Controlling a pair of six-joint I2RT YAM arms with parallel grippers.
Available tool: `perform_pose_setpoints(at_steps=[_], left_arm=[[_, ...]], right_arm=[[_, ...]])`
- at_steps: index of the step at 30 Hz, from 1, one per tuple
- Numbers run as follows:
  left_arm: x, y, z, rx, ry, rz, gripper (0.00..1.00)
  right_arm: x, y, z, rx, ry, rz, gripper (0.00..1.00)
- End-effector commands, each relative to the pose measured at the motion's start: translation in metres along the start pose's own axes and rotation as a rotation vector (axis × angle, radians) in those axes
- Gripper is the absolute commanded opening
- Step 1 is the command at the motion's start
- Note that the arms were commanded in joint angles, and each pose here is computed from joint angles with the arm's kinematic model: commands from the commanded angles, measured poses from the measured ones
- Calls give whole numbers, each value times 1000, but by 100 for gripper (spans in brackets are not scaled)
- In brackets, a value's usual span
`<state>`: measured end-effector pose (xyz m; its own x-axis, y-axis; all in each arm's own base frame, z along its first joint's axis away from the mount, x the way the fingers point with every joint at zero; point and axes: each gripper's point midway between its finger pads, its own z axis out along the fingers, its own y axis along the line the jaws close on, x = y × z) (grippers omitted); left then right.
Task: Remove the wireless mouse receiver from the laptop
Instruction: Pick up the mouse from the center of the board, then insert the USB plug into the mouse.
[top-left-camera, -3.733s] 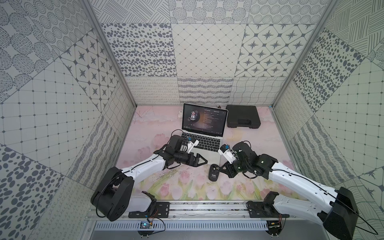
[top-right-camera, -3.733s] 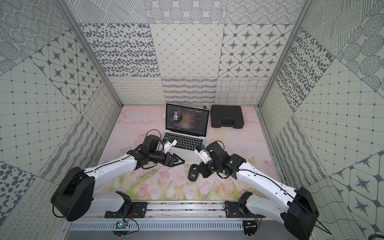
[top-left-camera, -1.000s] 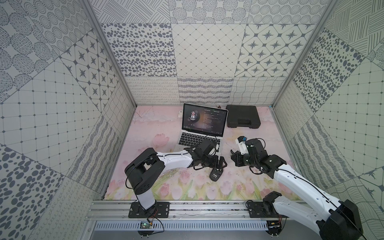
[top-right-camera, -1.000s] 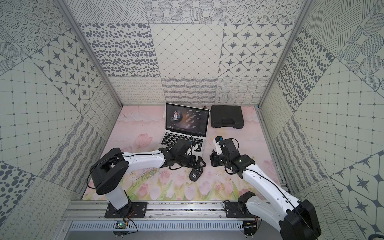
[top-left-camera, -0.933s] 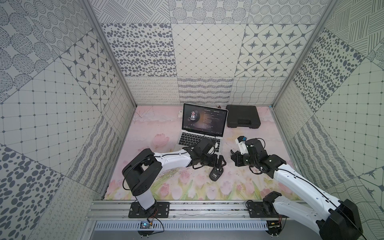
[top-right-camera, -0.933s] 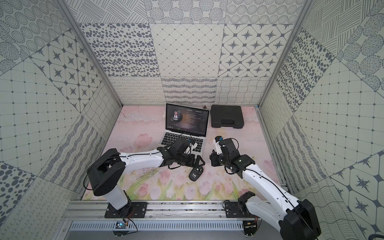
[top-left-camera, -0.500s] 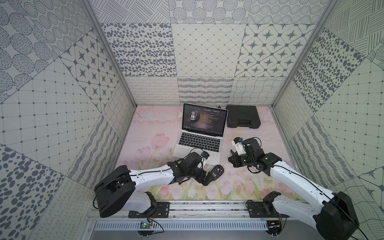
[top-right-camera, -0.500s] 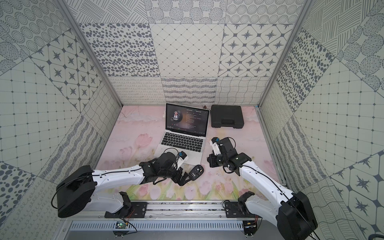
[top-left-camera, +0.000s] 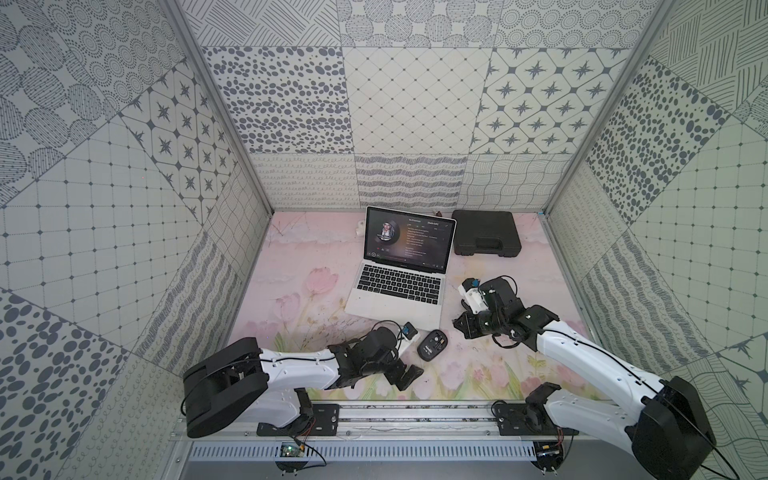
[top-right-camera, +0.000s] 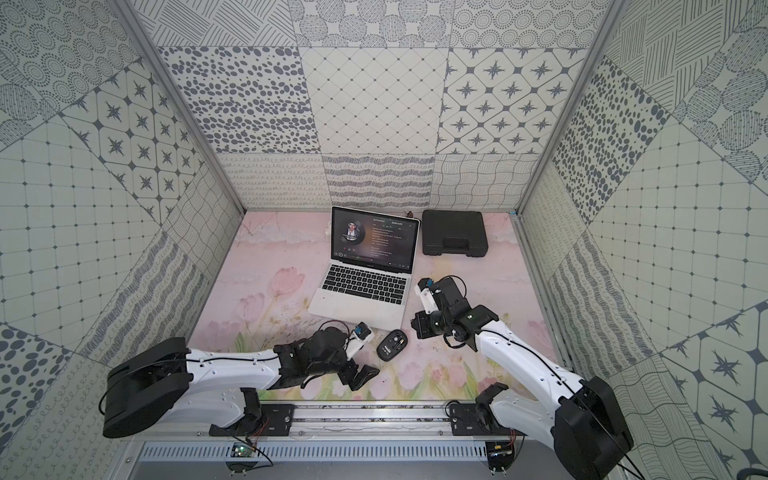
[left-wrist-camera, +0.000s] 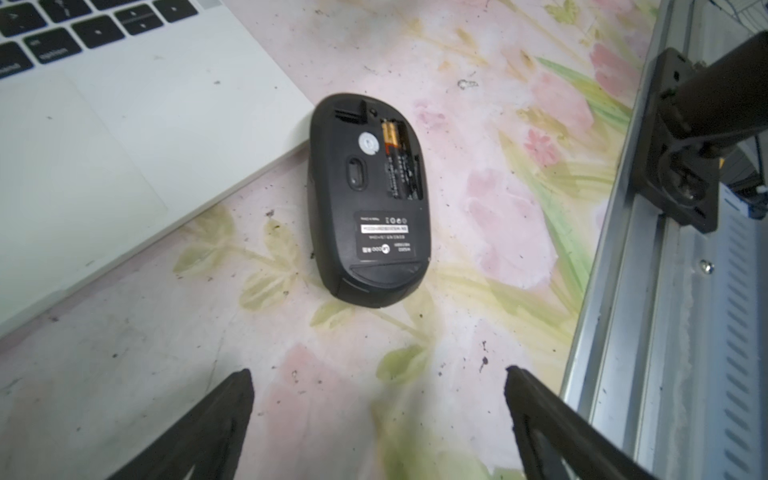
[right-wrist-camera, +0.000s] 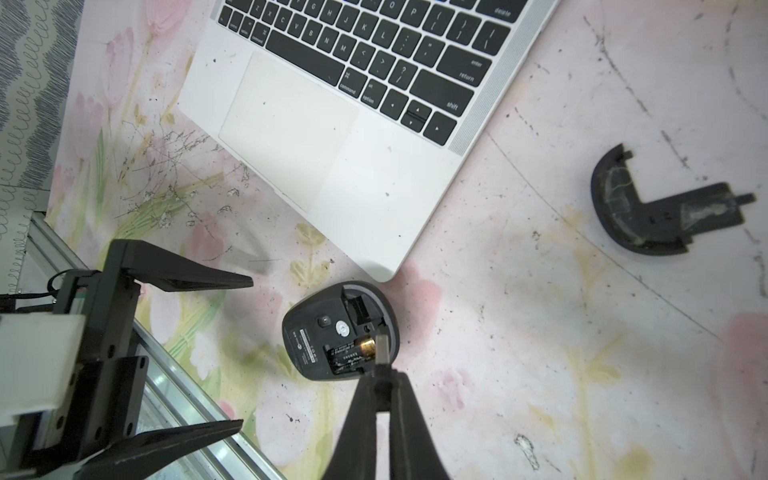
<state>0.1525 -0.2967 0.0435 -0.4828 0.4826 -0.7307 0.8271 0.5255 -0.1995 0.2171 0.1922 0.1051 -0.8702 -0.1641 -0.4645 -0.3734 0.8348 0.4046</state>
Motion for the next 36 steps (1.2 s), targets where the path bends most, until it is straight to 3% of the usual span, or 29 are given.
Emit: perform_pose_setpoints(at_steps=[1,10,22,31,36], left_arm=[[-25,-16,11,-24,-162,188,99],[-24,-5,51,-182,-236,184,99],[-21,17,55,-351,-202,158,99],[-23,18,56,-347,-197,221,88],[-26,13,59,-298,-200,243,74]], right_arm=[[-16,10,-1,-35,-48,-15,0],[-22,17,-8,-62,-79,-29,0],[-26,23,-12,-90,-103,-39,0],[-30,28,-12,-116,-117,-29,0],[-26,24,-10,-99,-101,-13,0]])
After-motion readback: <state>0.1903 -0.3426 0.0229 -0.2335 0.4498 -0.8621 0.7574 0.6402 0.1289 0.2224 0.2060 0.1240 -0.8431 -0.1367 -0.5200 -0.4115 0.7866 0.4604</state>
